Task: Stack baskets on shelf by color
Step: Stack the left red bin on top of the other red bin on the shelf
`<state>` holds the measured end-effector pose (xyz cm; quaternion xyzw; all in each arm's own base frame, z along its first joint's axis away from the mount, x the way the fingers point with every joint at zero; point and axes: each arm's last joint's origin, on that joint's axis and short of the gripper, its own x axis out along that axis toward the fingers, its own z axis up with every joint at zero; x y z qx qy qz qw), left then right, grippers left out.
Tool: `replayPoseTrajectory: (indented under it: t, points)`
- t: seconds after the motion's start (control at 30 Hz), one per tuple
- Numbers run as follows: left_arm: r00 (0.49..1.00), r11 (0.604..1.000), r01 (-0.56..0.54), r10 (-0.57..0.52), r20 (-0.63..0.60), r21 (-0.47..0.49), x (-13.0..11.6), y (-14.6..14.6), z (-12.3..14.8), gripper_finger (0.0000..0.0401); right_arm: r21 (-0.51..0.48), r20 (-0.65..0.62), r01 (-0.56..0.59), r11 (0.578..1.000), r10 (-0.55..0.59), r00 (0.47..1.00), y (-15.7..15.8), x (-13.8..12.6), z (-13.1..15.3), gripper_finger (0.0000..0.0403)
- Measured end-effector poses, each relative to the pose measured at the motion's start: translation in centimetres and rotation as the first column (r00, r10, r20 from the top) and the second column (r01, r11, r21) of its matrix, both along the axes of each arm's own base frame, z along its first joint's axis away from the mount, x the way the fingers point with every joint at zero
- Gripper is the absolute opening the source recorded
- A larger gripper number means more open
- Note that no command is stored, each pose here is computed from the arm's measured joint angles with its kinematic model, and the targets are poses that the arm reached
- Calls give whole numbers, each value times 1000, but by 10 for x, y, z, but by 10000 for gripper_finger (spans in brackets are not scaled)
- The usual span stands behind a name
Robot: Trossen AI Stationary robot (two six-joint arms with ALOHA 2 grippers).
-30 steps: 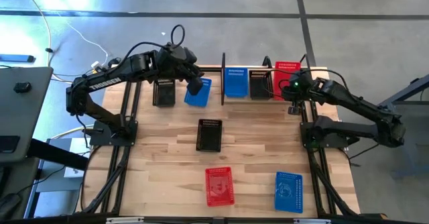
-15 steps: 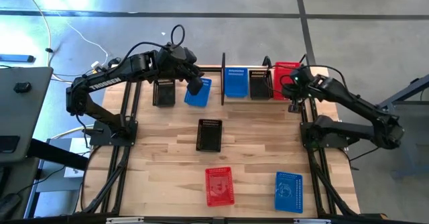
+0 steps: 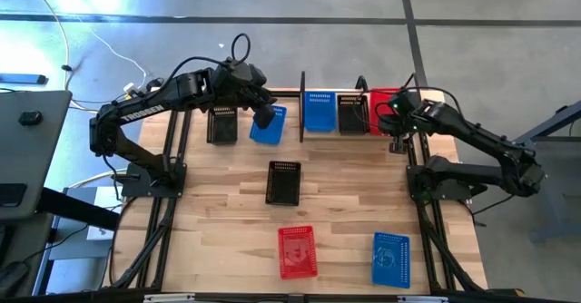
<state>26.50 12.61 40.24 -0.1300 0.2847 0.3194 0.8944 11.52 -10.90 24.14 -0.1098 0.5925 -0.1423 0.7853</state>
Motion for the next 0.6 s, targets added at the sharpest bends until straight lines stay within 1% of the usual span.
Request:
replayPoseTrajectory:
  t: [0.13, 0.43, 0.5, 0.6]
  points:
    - [1000, 1000, 0, 0, 0, 0, 0, 0, 0, 131, 2, -25, 7, 1000, -6, 1000, 0, -1, -1, 0]
    - [1000, 1000, -7, 7, 8, -11, 0, 0, 0, 131, 7, 4, 36, 999, -36, 999, -1, 0, -1, 2]
    - [1000, 1000, -13, 13, 13, -17, 0, 0, 0, 131, 3, 11, 41, 999, -41, 999, -1, 1, 0, 9]
    - [1000, 1000, -13, 13, 13, -17, 0, 0, 0, 131, 0, 25, 62, 998, -62, 998, -2, 1, 0, 31]
